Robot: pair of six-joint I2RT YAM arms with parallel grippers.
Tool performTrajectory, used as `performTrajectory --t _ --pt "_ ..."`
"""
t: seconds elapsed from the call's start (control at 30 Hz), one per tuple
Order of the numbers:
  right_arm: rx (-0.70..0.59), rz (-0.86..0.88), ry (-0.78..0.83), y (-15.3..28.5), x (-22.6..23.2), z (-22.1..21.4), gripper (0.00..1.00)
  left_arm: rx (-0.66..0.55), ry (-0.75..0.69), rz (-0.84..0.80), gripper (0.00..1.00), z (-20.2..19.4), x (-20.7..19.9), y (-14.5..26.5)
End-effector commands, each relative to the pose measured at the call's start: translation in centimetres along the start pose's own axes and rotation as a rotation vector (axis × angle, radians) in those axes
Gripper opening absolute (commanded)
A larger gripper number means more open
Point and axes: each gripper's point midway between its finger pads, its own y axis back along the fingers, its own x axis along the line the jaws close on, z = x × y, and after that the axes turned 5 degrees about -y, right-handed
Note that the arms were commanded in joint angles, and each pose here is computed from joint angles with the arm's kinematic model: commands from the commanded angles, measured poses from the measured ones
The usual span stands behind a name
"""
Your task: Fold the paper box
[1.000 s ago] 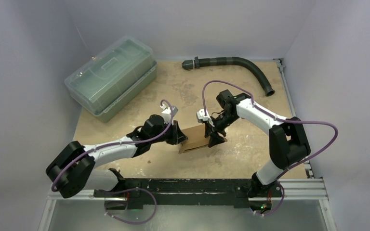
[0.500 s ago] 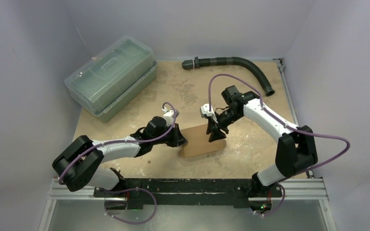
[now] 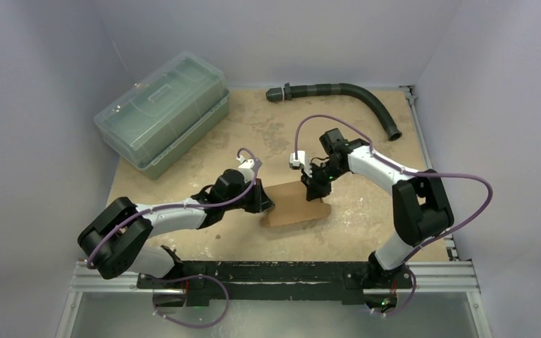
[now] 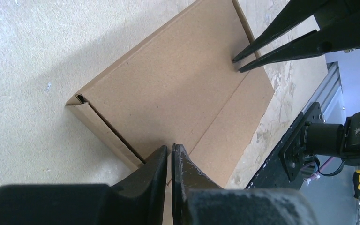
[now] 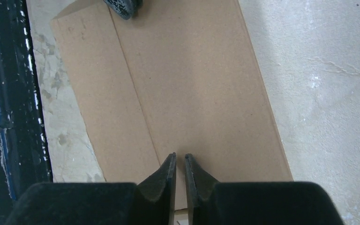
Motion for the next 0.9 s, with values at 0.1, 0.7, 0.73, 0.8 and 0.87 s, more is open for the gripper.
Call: performTrajectory --t 0.1,0.7,0.73,0.8,0.87 --pt "-0.179 0.043 0.007 4.4 0.7 3.5 0.29 -0.219 -0.026 -0.069 0.17 6.4 -3.4 2.5" --pt "-0.273 -0.082 -0.693 3.2 -6.2 -1.8 0.99 -0.381 0.150 -0.108 0.73 3.2 -1.0 6.0" --pt "-0.272 -0.072 -0.701 3.1 -6.1 -2.0 0.99 -0.378 0.151 -0.107 0.73 3.1 -0.9 5.8" --pt "-0.274 -0.058 -0.710 2.8 -6.1 -2.0 0.99 -0.368 0.153 -0.094 0.73 2.7 -0.5 5.5" --pt "-0.272 -0.051 -0.721 2.5 -6.1 -2.2 0.98 -0.363 0.159 -0.088 0.73 2.4 -0.2 5.2"
